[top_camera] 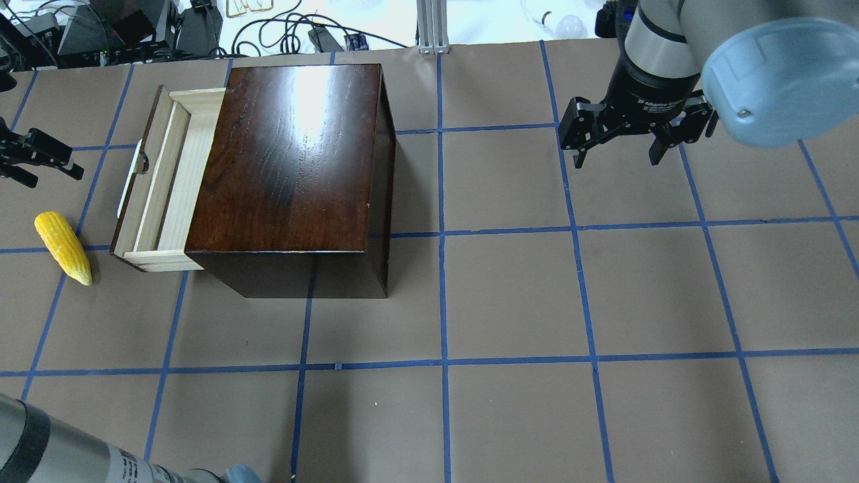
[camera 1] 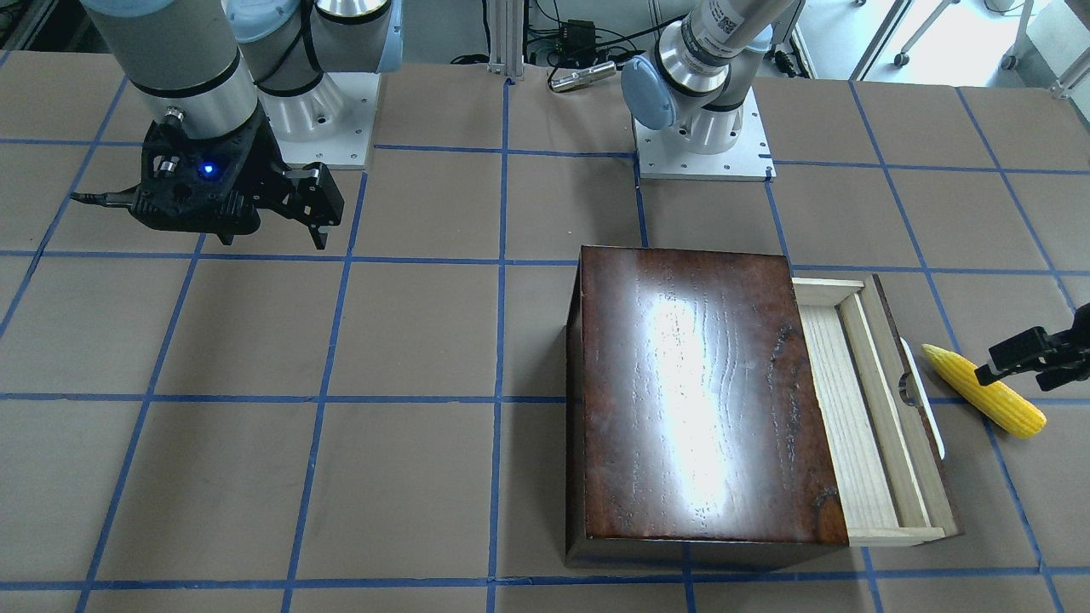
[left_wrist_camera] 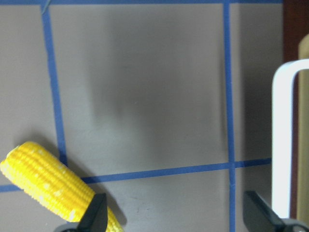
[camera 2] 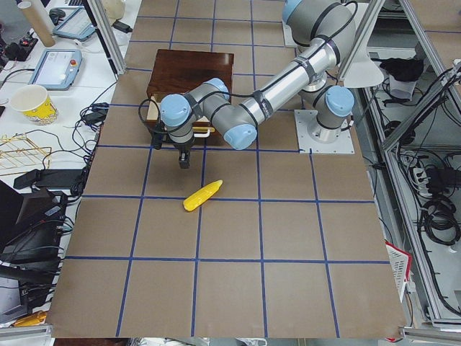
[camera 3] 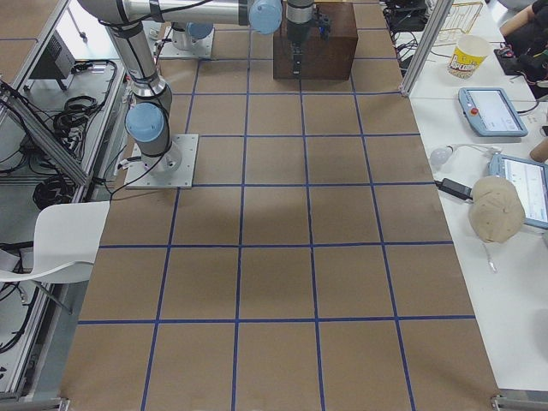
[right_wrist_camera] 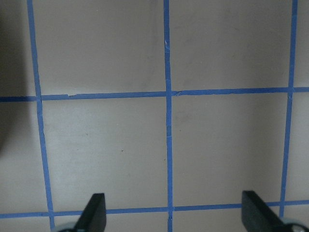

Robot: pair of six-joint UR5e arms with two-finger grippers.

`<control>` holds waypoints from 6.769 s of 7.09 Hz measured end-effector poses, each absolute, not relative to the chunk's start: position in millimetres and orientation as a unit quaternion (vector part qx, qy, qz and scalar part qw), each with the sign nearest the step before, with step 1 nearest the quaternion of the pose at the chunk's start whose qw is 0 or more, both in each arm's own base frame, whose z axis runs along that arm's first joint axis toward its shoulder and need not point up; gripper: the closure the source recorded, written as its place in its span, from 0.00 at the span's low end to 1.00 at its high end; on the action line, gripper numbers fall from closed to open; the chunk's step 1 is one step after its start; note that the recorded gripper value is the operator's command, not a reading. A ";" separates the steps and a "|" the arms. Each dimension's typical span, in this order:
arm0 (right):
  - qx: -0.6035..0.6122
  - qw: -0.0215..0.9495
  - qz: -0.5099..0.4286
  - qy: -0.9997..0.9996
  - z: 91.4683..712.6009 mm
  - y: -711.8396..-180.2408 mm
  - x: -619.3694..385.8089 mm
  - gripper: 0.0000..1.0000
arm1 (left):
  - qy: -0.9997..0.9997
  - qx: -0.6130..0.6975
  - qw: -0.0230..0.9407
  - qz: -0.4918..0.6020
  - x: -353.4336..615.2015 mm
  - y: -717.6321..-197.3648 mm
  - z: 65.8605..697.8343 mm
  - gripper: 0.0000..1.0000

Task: Open drawer and put corn inside
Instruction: 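Release the handle and move the left gripper toward the yellow corn, then lower the left gripper and grasp the yellow corn cob, then lift the corn and carry it over the open drawer with the left gripper, then lower the corn into the drawer and open the left gripper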

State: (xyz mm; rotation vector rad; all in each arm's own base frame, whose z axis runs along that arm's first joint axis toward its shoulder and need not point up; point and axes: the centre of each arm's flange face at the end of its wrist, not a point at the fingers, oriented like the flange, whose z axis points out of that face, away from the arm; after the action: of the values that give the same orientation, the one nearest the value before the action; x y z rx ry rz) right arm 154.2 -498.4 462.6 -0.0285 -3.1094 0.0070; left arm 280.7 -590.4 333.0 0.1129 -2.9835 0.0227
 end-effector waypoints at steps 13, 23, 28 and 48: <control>-0.009 0.016 0.003 -1.000 462.7 -498.5 154.2 0.00 | -0.942 0.324 0.039 -0.081 367.2 -564.7 216.5 0.00; -0.009 0.016 0.002 -1.000 462.6 -498.4 154.2 0.00 | -0.946 0.314 0.038 -0.071 369.9 -574.9 204.1 1.00; -0.009 0.016 0.002 -1.000 462.6 -498.4 154.2 0.00 | -0.974 0.224 0.020 -0.033 324.9 -604.5 336.2 1.00; -0.009 0.016 0.002 -1.000 462.5 -498.4 154.2 0.00 | -0.992 -0.077 0.063 -0.079 65.1 -644.4 341.9 0.86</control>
State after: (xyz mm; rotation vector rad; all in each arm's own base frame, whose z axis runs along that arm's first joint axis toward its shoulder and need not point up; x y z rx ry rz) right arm 154.2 -498.4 462.5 -0.0286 -3.1094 0.0064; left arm 65.1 -644.4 341.9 -0.2337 -2.9971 -0.2399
